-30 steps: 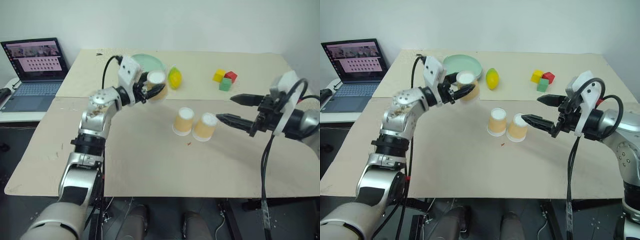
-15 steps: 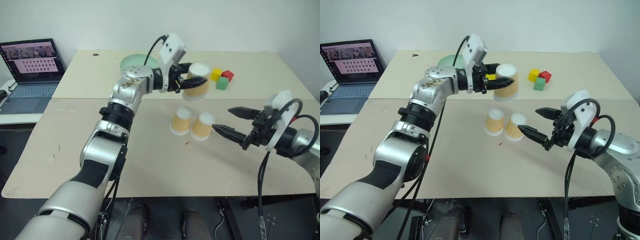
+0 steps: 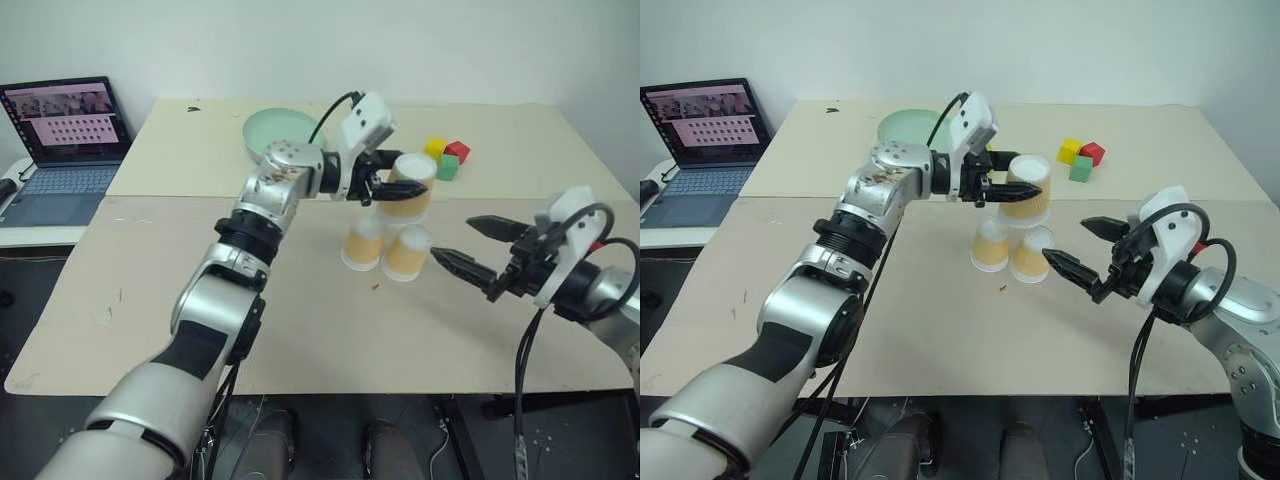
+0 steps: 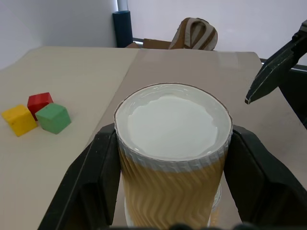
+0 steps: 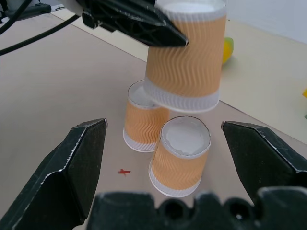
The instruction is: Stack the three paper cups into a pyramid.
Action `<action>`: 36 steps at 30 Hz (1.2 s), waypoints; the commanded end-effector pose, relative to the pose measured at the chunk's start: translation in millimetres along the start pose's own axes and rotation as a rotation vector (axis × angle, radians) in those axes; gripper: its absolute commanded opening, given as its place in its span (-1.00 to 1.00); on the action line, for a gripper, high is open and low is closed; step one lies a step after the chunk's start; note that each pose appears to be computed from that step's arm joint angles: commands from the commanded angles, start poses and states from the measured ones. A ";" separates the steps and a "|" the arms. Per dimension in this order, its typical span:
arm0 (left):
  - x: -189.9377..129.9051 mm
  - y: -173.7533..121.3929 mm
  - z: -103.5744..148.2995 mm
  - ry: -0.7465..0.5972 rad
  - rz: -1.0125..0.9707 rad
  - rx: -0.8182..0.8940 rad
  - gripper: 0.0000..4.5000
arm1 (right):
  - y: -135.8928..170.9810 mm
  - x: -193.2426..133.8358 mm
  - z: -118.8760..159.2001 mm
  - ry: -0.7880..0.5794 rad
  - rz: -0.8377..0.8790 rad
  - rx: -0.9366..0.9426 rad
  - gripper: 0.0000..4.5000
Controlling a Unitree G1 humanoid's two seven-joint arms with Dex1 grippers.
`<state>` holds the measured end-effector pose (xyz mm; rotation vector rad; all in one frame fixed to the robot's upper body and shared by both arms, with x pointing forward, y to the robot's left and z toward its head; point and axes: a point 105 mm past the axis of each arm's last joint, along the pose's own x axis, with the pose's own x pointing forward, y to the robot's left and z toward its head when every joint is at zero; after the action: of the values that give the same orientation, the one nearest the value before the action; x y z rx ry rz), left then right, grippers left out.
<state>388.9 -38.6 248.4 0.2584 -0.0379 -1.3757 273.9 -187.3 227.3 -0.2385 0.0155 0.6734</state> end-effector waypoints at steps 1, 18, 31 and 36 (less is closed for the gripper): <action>1.9 -6.2 9.2 -0.012 -0.015 0.042 0.13 | -1.5 -6.6 12.2 -0.032 -0.024 -0.042 1.00; -3.7 -4.6 7.3 -0.014 0.014 0.053 0.99 | -8.7 -6.7 13.7 -0.028 -0.040 -0.053 1.00; -5.1 -7.9 29.1 -0.073 -0.006 0.045 0.99 | -10.0 -6.1 13.9 -0.025 -0.031 -0.055 1.00; -4.8 -27.3 53.9 -0.141 -0.085 0.065 0.99 | -11.3 -5.4 14.1 -0.024 -0.030 -0.057 1.00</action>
<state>366.3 -41.5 268.3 0.2201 -0.0967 -1.4342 277.5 -196.8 229.8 -0.2423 0.0221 0.6466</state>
